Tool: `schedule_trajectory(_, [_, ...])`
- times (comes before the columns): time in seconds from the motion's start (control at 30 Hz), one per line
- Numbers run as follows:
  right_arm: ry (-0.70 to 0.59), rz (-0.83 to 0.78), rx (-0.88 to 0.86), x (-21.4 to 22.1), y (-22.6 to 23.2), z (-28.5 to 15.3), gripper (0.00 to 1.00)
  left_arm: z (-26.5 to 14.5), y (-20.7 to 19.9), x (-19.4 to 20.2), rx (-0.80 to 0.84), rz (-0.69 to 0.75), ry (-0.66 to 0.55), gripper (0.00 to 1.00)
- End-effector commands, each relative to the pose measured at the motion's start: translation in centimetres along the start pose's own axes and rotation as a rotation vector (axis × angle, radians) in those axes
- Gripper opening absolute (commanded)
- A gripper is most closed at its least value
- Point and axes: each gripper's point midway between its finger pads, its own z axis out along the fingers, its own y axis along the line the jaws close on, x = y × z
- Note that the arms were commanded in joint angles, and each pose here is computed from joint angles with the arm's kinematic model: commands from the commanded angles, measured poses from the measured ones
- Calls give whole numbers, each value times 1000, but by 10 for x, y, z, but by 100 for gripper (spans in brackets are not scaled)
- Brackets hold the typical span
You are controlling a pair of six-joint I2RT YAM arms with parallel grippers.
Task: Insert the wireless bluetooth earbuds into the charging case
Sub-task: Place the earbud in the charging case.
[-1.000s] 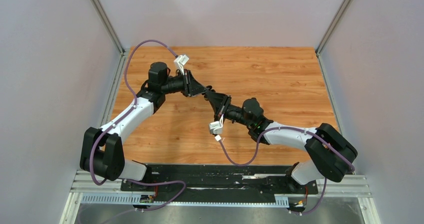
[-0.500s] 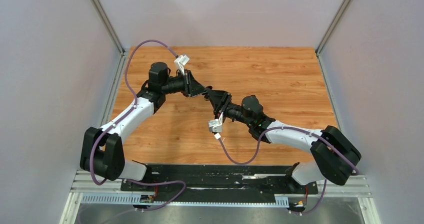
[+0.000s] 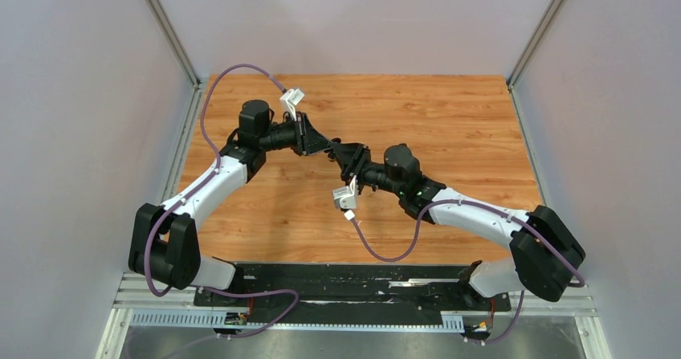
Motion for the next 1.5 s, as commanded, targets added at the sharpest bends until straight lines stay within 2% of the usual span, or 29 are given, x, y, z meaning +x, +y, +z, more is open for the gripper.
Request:
schedule_trajectory(0.0, [-19,61,-133,-3,19,-3,35,-2,-21,-16,72,80,-44,0])
schedule_trajectory(0.4, [-25,148,-262,-7,24,-7,38,-4,-21,-16,68,95,-41,0])
schedule_trajectory(0.97, [31,302,-379,0,24,-11,40,-5,-22,-18,65,111,-43,0])
schedule_trajectory(1.47, [73,392,-356,6,10,-7,41,-4,-19,-13,65,103,-31,0])
